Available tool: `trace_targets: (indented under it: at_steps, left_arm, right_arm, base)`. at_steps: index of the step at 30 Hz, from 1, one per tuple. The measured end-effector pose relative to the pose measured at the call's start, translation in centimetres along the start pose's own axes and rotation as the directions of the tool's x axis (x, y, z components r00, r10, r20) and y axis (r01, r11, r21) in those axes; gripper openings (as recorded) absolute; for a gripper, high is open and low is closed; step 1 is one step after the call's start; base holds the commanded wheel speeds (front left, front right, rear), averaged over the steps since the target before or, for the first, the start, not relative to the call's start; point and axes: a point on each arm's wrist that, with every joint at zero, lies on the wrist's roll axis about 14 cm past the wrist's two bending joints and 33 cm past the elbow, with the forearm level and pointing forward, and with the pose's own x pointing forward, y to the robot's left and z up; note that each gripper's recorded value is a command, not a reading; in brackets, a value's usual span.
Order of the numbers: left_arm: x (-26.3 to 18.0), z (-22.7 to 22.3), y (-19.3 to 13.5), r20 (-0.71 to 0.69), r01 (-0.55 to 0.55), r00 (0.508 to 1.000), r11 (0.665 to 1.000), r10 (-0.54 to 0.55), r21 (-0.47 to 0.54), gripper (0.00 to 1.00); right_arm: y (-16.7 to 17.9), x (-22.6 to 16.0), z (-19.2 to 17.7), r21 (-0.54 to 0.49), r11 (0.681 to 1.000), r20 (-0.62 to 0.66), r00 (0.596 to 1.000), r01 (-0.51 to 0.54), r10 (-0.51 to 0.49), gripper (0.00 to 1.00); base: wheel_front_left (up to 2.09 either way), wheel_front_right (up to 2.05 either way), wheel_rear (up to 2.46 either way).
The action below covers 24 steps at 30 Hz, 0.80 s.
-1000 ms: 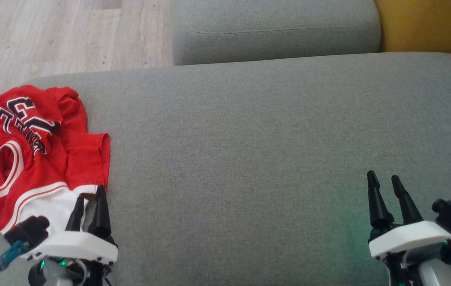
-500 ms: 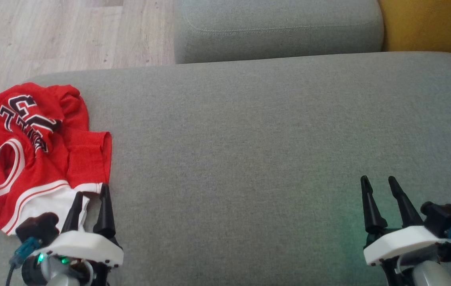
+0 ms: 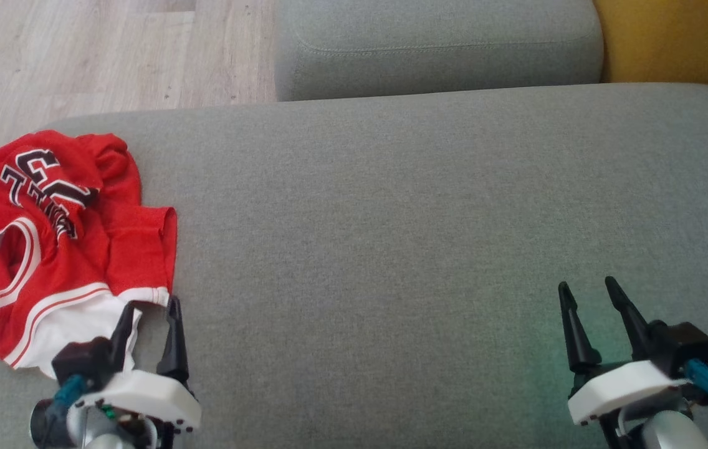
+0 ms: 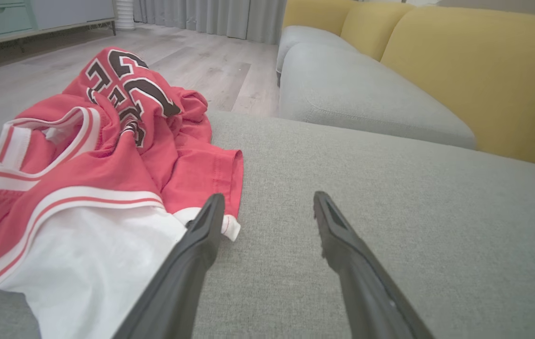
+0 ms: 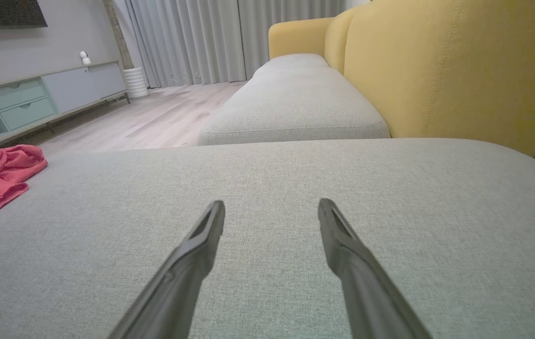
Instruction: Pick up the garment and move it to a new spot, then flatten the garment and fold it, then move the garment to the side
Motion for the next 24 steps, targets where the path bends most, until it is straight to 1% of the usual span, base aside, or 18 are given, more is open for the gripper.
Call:
trace_targets:
  at_steps: [8, 16, 20, 24]
  left_arm:
    - [-0.3, -0.5, 0.4, -0.001, 0.002, 1.0, 0.995, -0.002, 0.104, 1.0]
    - [-0.6, -1.1, 0.6, -0.008, 0.002, 1.0, 0.982, 0.0, 0.189, 1.0]
    - [-0.8, -1.7, 0.6, -0.02, 0.008, 1.0, 0.977, -0.004, 0.211, 1.0]
    - [-0.9, -2.1, 0.7, -0.032, 0.009, 0.999, 0.977, -0.002, 0.211, 1.0]
  right_arm:
    - [0.3, 0.0, -0.4, -0.097, 0.995, -0.007, 1.0, -0.024, 0.023, 1.0]
    - [0.8, 0.1, -0.2, -0.184, 0.982, 0.001, 0.999, -0.05, 0.051, 1.0]
    - [0.6, 0.1, -0.1, -0.189, 0.981, 0.007, 0.999, -0.043, 0.045, 1.0]
    - [0.3, 0.1, -0.2, -0.138, 0.99, 0.008, 1.0, -0.022, 0.023, 1.0]
  base:
    - [0.0, 0.0, 0.0]
    - [0.0, 0.0, 0.0]
    - [0.0, 0.0, 0.0]
    - [0.0, 0.0, 0.0]
